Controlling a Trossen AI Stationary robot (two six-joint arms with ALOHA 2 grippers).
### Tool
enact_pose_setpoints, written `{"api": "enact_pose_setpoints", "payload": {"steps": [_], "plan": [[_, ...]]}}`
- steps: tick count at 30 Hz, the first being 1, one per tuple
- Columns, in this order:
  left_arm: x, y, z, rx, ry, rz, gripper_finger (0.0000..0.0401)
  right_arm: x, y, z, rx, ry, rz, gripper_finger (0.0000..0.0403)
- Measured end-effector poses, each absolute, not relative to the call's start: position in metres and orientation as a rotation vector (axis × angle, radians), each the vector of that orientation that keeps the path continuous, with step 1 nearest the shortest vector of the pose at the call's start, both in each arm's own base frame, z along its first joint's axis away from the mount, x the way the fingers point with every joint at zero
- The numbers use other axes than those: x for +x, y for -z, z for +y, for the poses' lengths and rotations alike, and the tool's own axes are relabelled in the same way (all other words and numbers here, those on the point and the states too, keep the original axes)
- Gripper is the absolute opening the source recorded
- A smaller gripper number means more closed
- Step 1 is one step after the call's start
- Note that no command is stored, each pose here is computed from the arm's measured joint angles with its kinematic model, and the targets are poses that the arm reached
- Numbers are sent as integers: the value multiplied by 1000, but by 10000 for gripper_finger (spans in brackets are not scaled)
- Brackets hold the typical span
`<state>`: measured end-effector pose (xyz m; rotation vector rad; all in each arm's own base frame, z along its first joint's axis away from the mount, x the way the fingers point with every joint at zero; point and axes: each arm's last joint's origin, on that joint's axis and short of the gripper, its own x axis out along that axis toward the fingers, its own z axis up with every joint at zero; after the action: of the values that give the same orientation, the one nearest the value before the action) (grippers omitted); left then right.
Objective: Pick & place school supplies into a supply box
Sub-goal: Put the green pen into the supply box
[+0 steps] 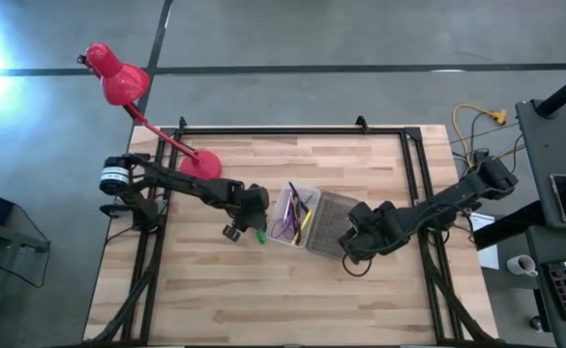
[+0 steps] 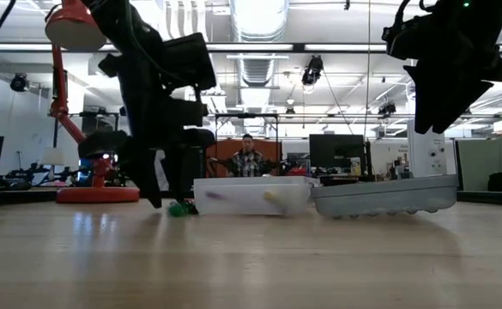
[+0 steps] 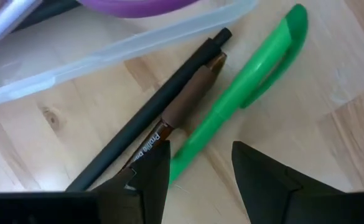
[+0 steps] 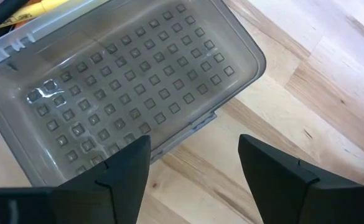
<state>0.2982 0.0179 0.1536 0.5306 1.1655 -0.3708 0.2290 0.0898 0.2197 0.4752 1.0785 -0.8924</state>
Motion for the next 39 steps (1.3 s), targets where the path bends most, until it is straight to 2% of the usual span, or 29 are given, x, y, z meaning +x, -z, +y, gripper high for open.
{"api": "enact_pose_setpoints", "payload": {"steps": [8, 18, 22, 26, 28, 32, 39], "plan": [[301, -140, 16, 503, 435, 1194, 142, 229, -219, 90, 479, 896, 1077, 235], [296, -140, 14, 382, 416, 1256, 15, 228, -217, 88, 480, 912, 1081, 235], [291, -143, 13, 183, 317, 1309, 14, 228, -217, 86, 482, 917, 1081, 235], [281, -153, 6, -164, 304, 1320, 12, 228, -217, 86, 481, 917, 1081, 235], [281, -166, 2, -311, 318, 1249, 12, 228, -217, 86, 484, 919, 1079, 235], [280, -184, 3, -539, 230, 1114, 12, 228, -215, 85, 502, 944, 1065, 235], [311, -209, 37, -945, 28, 612, 11, 230, -214, 75, 559, 1034, 1001, 235]]}}
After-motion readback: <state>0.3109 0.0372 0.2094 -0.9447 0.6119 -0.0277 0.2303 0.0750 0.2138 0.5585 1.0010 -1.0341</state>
